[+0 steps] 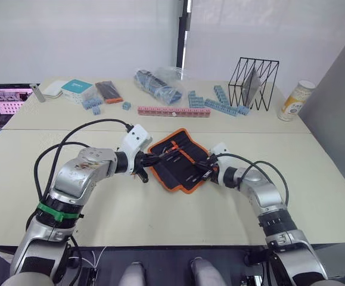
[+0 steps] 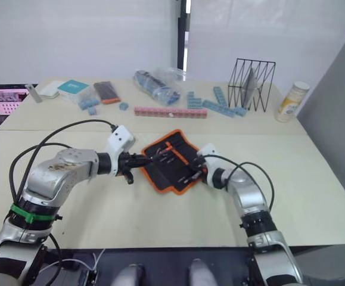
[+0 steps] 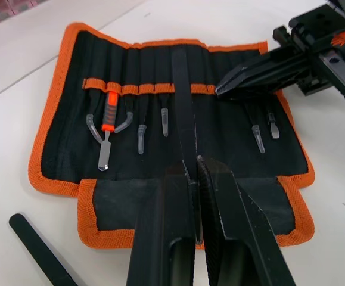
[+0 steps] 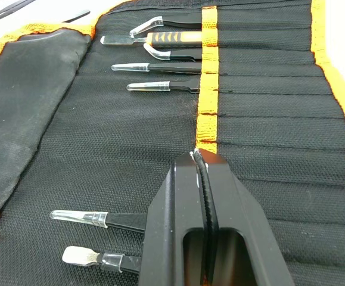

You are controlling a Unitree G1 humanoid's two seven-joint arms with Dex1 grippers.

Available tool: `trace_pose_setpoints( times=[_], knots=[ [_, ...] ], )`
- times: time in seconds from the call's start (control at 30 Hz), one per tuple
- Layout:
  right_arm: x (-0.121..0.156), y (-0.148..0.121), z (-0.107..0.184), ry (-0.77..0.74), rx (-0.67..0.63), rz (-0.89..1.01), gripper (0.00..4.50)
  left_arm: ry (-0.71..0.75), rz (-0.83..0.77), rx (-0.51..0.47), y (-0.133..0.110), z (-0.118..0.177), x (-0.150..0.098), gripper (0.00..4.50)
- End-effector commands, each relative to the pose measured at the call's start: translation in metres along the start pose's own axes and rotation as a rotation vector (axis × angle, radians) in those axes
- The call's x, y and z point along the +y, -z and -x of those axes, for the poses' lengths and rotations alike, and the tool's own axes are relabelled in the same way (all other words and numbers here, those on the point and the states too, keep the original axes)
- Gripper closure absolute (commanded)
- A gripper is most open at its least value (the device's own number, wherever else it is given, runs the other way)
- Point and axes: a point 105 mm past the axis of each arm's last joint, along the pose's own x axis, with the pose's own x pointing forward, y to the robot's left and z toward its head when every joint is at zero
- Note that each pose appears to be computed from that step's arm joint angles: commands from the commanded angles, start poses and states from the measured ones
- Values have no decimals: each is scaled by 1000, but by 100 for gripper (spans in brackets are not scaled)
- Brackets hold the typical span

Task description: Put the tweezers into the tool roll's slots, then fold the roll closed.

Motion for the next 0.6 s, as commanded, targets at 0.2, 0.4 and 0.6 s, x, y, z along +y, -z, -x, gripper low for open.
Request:
trace_pose_setpoints(
  times=[0.2, 0.4, 0.6],
  knots=[
    [-15, 4, 10, 85, 8, -29, 450, 7, -14, 50, 9, -23, 2, 448],
    [-16, 5, 12, 95, 6, -31, 450, 22, -8, 47, 11, -35, 0, 448],
    [-15, 7, 13, 99, 8, -34, 450, 44, -5, 42, 9, -47, -5, 448]
  ],
)
